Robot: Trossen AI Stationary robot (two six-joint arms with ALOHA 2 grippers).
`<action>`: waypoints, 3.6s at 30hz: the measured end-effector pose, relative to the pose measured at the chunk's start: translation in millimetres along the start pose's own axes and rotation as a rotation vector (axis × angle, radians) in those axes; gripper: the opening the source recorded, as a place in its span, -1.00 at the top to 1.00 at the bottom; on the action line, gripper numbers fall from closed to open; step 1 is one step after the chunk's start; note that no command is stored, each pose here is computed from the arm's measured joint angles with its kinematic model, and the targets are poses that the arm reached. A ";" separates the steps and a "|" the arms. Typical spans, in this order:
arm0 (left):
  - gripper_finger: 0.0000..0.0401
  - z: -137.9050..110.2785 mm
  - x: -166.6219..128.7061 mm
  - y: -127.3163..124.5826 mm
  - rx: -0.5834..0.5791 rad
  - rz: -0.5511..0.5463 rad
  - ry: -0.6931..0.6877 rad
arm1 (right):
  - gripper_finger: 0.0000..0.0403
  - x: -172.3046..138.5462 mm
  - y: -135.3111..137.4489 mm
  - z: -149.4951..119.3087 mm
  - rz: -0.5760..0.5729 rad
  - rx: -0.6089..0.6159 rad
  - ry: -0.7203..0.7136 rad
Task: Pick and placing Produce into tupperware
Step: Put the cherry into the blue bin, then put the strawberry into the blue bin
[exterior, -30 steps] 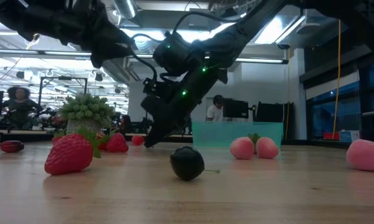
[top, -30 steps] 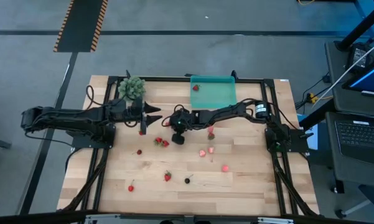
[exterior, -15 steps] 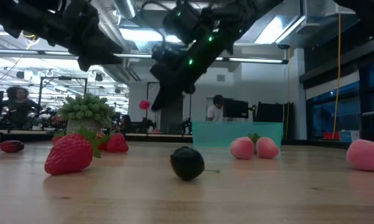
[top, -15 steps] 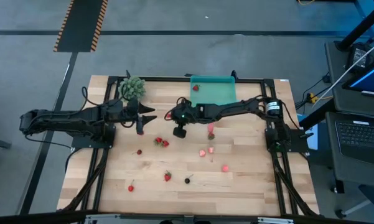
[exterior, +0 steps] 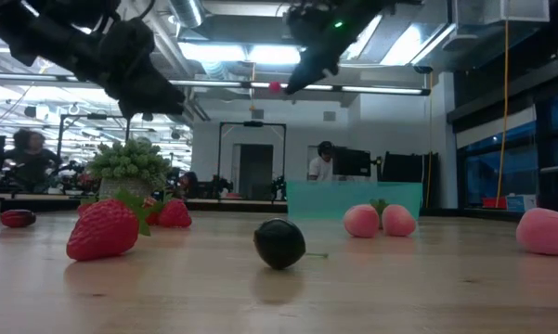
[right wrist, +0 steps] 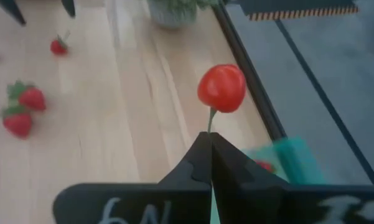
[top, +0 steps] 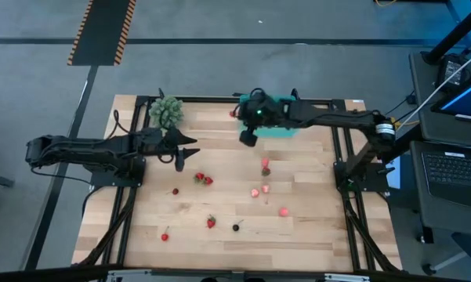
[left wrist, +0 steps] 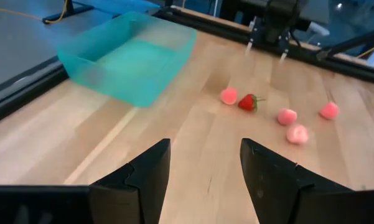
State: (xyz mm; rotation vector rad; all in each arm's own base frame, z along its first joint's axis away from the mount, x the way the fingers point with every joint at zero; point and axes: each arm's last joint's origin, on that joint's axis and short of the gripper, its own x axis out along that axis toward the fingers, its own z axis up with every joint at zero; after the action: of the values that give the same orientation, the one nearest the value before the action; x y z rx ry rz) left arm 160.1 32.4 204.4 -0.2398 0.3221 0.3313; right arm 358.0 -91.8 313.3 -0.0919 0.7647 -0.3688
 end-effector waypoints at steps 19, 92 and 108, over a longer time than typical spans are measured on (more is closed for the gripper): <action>0.06 -26.9 2.8 1.7 -0.003 -0.054 -0.087 | 1.00 15.4 -60.3 -70.8 -0.079 0.174 0.278; 0.06 -29.3 4.8 -3.4 -0.170 -0.126 -0.050 | 0.48 -94.2 -87.5 -29.8 0.008 0.289 0.141; 0.06 20.3 8.2 -40.4 -0.345 0.474 0.629 | 0.48 -140.6 -60.8 -39.4 -0.019 0.227 0.190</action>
State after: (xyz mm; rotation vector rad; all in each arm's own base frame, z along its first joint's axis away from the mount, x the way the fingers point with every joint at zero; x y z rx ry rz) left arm 187.2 3.3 227.4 -0.6133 0.9521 0.7829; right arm 220.0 -96.0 390.6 0.1515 0.9040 -0.4849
